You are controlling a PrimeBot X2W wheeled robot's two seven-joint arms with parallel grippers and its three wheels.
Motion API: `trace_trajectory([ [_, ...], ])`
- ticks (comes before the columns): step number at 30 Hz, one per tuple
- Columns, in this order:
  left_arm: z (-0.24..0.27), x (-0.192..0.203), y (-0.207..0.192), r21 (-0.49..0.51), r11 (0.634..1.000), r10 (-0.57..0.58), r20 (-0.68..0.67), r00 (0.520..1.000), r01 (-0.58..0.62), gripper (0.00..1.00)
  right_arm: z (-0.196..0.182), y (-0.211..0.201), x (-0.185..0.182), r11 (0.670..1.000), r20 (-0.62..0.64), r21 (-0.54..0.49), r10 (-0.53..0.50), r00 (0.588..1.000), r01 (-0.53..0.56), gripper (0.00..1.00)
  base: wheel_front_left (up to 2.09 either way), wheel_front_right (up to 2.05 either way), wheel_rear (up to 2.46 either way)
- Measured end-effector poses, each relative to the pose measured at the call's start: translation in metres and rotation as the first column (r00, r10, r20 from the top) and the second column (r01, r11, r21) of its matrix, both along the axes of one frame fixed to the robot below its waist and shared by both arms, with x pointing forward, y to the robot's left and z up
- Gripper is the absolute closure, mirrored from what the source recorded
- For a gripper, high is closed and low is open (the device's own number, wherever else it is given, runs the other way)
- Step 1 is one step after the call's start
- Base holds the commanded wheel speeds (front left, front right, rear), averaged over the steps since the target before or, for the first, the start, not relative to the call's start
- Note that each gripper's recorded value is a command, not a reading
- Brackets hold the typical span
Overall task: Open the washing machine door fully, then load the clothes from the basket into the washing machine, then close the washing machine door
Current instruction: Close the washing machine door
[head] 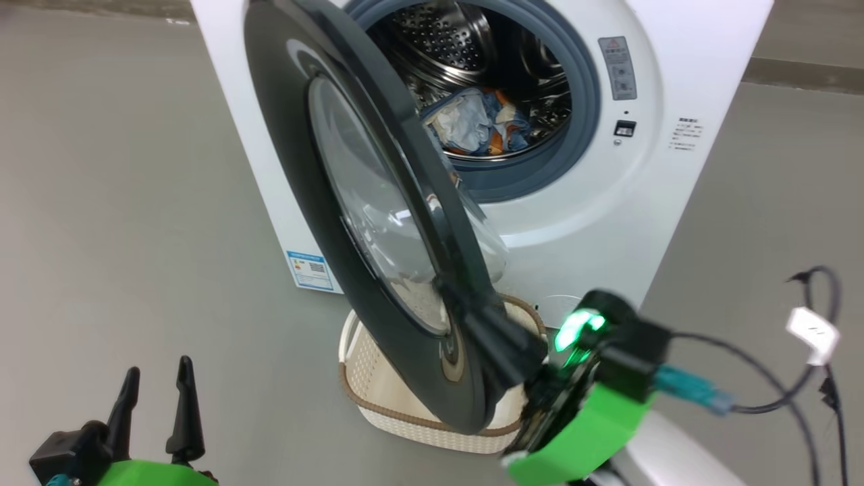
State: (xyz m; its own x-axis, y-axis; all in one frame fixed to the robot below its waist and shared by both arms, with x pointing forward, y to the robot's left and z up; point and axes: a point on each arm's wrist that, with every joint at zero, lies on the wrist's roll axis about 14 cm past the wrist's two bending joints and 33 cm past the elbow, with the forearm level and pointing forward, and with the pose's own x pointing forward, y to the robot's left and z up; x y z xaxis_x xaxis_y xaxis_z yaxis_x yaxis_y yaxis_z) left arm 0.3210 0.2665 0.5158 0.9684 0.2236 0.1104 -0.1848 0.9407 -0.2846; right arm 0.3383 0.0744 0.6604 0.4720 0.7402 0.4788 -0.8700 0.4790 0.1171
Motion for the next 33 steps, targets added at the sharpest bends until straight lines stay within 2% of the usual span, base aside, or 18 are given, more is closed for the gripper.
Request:
trace_trajectory([
  [6, -0.001, -0.005, 0.005, -0.003, 1.0, 0.019, -0.002, 1.0, -0.019, 0.0, -0.05, 0.018, -0.003, 0.99, -0.085, -0.135, 0.037, 0.996, -0.049, 1.0, 0.0, 0.0, 0.0],
  [13, -0.006, -0.005, 0.008, -0.011, 0.999, 0.03, -0.017, 0.999, -0.031, 0.0, -0.104, 0.015, 0.011, 0.968, -0.196, -0.246, -0.005, 0.981, -0.044, 1.0, 0.0, 0.0, 0.0],
  [23, -0.014, 0.0, 0.006, -0.012, 1.0, 0.027, -0.046, 0.999, -0.027, 0.0, -0.131, 0.009, 0.024, 0.961, -0.269, -0.274, -0.046, 0.962, -0.031, 1.0, 0.0, 0.0, 0.0],
  [28, -0.019, 0.006, 0.004, -0.011, 1.0, 0.018, -0.065, 0.998, -0.019, 0.0, -0.135, -0.011, 0.048, 0.963, -0.281, -0.267, -0.121, 0.952, 0.044, 1.0, 0.0, 0.0, 0.0],
  [33, -0.022, 0.02, 0.001, -0.009, 1.0, 0.002, -0.074, 0.997, -0.003, 0.0, -0.137, -0.043, 0.088, 0.95, -0.275, -0.267, -0.237, 0.932, 0.163, 1.0, 0.0, 0.0, 0.0],
])
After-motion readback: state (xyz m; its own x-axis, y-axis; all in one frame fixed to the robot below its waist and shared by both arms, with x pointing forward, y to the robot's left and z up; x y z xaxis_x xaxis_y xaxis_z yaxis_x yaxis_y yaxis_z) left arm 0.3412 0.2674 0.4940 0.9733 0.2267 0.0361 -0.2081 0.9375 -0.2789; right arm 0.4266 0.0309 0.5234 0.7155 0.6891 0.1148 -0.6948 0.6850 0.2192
